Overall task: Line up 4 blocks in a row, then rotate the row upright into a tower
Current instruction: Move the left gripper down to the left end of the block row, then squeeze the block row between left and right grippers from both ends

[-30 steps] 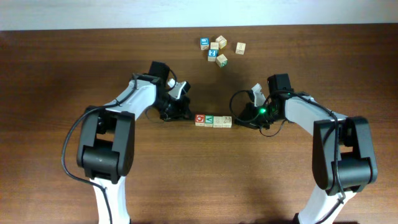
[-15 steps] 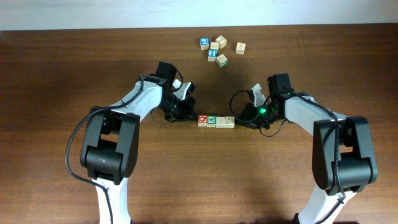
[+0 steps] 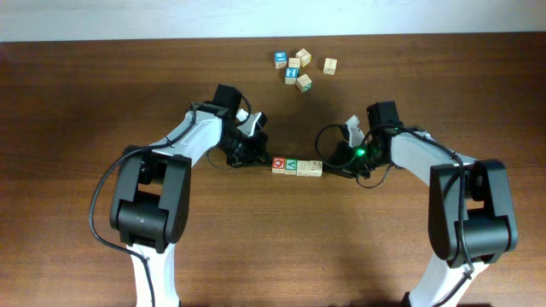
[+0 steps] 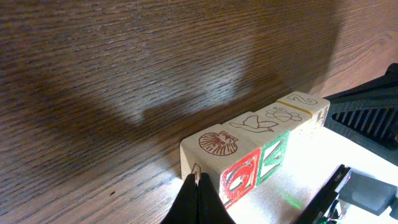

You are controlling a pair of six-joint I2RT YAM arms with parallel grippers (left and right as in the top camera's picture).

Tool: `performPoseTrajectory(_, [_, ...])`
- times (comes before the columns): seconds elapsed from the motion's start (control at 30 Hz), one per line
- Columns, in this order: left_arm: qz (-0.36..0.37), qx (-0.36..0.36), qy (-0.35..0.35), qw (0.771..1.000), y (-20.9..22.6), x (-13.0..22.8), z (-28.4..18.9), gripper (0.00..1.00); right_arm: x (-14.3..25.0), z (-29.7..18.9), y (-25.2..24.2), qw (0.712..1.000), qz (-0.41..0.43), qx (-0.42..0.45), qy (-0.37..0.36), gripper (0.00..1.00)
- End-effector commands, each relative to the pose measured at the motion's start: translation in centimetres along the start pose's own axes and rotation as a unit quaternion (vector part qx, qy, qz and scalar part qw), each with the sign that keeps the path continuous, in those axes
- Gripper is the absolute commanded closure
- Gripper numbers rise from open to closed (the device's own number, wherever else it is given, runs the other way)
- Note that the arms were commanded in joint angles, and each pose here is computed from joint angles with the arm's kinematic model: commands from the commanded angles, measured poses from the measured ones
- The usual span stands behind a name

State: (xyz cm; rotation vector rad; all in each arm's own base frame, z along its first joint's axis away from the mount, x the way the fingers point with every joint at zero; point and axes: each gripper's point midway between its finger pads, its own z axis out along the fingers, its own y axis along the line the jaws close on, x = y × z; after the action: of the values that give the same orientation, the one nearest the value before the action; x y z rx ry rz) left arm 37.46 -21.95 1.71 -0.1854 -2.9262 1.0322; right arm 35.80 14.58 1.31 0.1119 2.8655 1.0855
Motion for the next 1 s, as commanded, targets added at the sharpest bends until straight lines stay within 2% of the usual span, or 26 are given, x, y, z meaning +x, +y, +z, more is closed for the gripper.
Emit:
performPoseTrajectory(0.0, [0.003,0.016,-0.006,1.000,-1.0,0.0,-0.7,1.00,0.7,0.6,0.2,1.000,0.010,-0.008,0.014,0.95])
performPoseTrajectory(0.43, [0.005,0.017,-0.009,1.000,-1.0,-0.1,-0.7,1.00,1.1,1.0,-0.3,0.999,0.028,-0.007,0.021,0.96])
performPoseTrajectory(0.57, [0.005,0.017,-0.008,1.000,-1.0,-0.1,-0.7,1.00,1.1,0.8,1.6,0.998,0.020,-0.059,0.027,0.95])
performPoseTrajectory(0.97, [0.005,0.017,-0.009,1.000,-1.0,-0.1,-0.7,1.00,0.9,-0.1,3.8,0.997,-0.007,-0.077,0.017,0.95])
